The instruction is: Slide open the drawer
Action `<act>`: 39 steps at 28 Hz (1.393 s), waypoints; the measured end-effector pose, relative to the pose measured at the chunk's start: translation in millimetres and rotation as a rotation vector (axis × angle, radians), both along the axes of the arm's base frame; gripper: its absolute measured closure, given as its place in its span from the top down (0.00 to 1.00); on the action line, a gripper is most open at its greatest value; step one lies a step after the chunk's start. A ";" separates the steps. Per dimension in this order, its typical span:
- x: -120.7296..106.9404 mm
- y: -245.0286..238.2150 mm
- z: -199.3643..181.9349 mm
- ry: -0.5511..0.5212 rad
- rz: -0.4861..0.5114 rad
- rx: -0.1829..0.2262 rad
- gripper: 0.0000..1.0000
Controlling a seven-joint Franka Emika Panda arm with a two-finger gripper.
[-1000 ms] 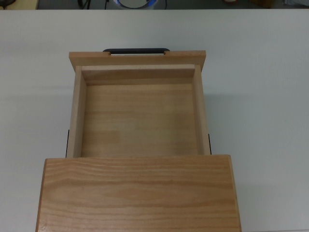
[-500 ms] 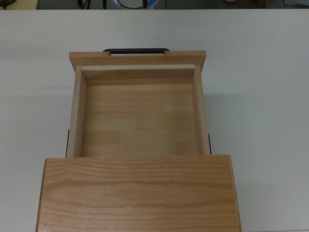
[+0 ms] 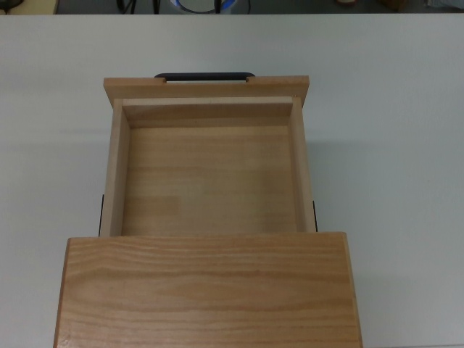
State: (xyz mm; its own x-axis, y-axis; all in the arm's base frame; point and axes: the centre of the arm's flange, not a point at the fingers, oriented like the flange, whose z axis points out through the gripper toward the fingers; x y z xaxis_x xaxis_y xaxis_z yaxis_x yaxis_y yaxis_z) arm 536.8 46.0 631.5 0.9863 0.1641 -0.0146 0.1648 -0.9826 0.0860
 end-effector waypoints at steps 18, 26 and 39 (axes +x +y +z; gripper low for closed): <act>0.8 2.4 4.2 -0.009 0.004 0.001 1.00; 1.0 3.0 6.3 -0.014 0.005 0.001 1.00; 1.0 4.7 6.4 -0.014 0.008 0.001 1.00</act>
State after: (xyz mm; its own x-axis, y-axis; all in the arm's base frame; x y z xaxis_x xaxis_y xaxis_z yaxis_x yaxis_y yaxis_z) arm 537.7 50.6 637.8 0.9850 0.1725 -0.0005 0.1719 -0.9813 0.0869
